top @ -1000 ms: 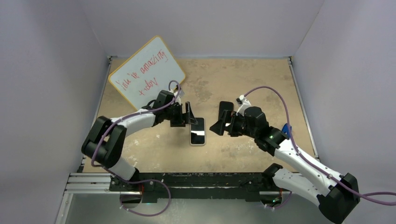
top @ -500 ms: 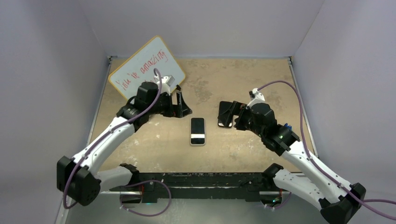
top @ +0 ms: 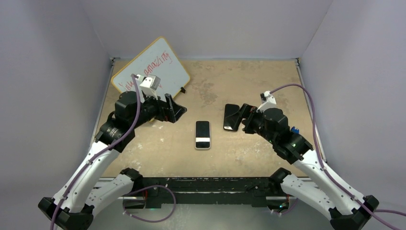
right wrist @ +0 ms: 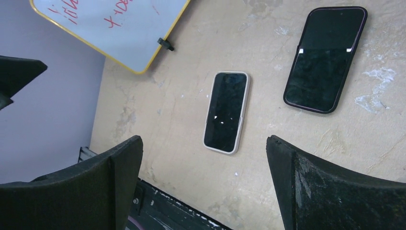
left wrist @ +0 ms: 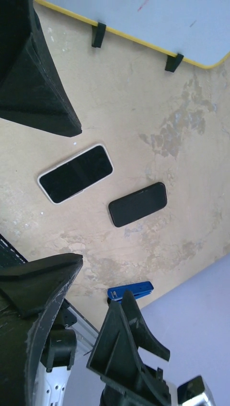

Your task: Put the phone into the phone case

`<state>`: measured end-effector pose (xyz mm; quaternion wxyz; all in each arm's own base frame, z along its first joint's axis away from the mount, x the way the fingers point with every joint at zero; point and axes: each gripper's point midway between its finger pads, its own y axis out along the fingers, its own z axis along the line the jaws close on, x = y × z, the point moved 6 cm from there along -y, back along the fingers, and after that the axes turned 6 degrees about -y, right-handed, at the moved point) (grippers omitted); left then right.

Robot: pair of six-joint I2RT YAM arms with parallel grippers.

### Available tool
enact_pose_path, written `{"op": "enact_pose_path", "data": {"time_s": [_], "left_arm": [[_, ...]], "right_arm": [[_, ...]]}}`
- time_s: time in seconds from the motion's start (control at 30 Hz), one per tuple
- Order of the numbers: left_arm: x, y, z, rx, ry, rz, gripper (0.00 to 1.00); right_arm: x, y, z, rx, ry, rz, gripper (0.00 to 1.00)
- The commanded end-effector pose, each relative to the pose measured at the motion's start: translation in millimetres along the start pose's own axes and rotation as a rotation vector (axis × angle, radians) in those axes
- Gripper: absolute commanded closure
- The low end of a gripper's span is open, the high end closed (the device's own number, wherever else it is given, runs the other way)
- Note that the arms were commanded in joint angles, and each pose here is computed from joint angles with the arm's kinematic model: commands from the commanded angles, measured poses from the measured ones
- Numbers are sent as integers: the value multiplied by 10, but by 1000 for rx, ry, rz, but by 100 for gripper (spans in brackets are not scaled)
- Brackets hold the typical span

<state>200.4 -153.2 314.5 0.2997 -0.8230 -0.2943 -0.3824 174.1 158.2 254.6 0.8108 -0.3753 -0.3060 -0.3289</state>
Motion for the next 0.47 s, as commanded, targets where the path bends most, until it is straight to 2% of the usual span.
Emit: {"op": "enact_pose_path", "data": {"time_s": [0.0, 0.43], "left_arm": [[3, -41, 45, 47, 10, -13, 4], [-17, -107, 84, 60, -6, -80, 5]], "right_arm": [[159, -83, 109, 44, 4, -61, 1], [136, -88, 69, 27, 0, -60, 1]]}}
